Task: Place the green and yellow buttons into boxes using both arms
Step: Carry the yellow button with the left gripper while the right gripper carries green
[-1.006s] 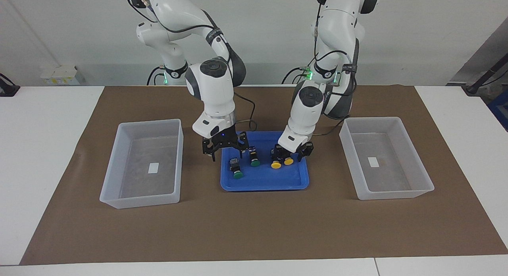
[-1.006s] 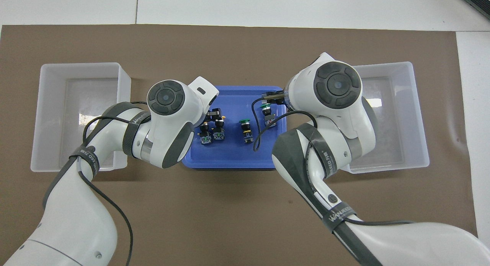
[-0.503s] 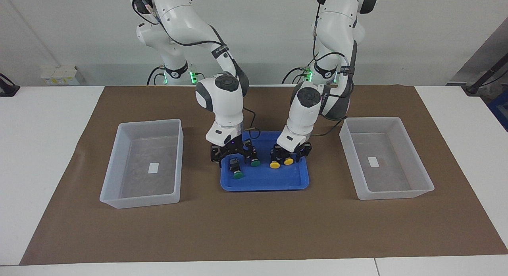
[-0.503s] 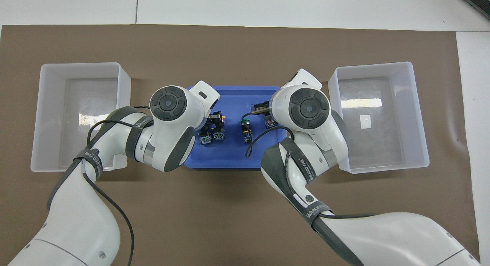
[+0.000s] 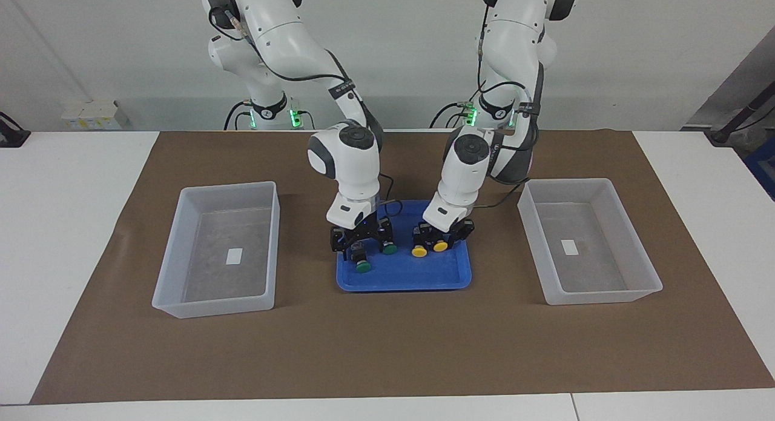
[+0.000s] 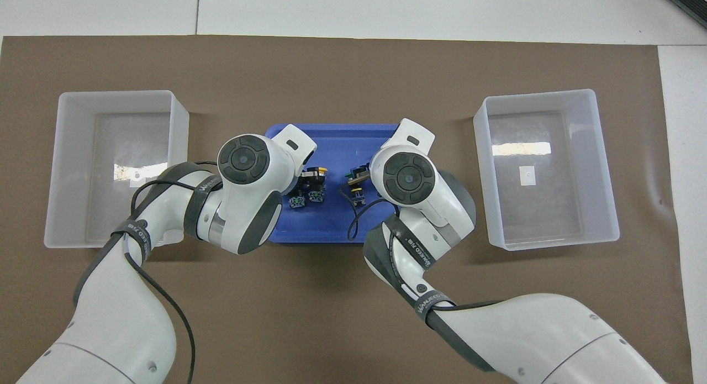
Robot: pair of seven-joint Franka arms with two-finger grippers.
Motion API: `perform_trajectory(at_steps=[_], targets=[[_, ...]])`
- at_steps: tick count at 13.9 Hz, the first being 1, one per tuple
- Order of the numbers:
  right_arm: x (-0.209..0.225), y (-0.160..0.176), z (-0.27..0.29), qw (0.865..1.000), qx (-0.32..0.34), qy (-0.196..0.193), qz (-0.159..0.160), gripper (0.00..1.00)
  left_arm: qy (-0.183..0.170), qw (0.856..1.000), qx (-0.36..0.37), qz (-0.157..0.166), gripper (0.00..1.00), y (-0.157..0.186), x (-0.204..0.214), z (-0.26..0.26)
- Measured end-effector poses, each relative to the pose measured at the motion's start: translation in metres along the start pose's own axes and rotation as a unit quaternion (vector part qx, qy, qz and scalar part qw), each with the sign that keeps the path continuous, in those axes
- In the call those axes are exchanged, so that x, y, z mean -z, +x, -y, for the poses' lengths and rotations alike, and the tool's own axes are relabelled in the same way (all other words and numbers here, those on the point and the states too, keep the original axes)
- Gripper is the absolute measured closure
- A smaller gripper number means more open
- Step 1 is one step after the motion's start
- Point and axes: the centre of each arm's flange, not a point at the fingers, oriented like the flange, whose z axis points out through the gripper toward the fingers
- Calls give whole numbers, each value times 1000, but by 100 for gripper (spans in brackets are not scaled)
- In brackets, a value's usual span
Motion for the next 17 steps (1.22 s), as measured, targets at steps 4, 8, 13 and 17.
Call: perform_trajectory(at_steps=[4,8,13,17], targets=[[-3,-3,0,1000,2,-1,2,27,-1,1000,0,-1,59,0,1,0],[-4,-5,0,1000,14,-9,0,58,-4,1000,1,-8,59,5,10,-2],[29,6,-18,1000,1,-17,-13,59,0,1000,16,-7,59,40,61,2],[102,17,-78,998,-43,-46,-10,59,6,999,42,-5,59,68,106,34]])
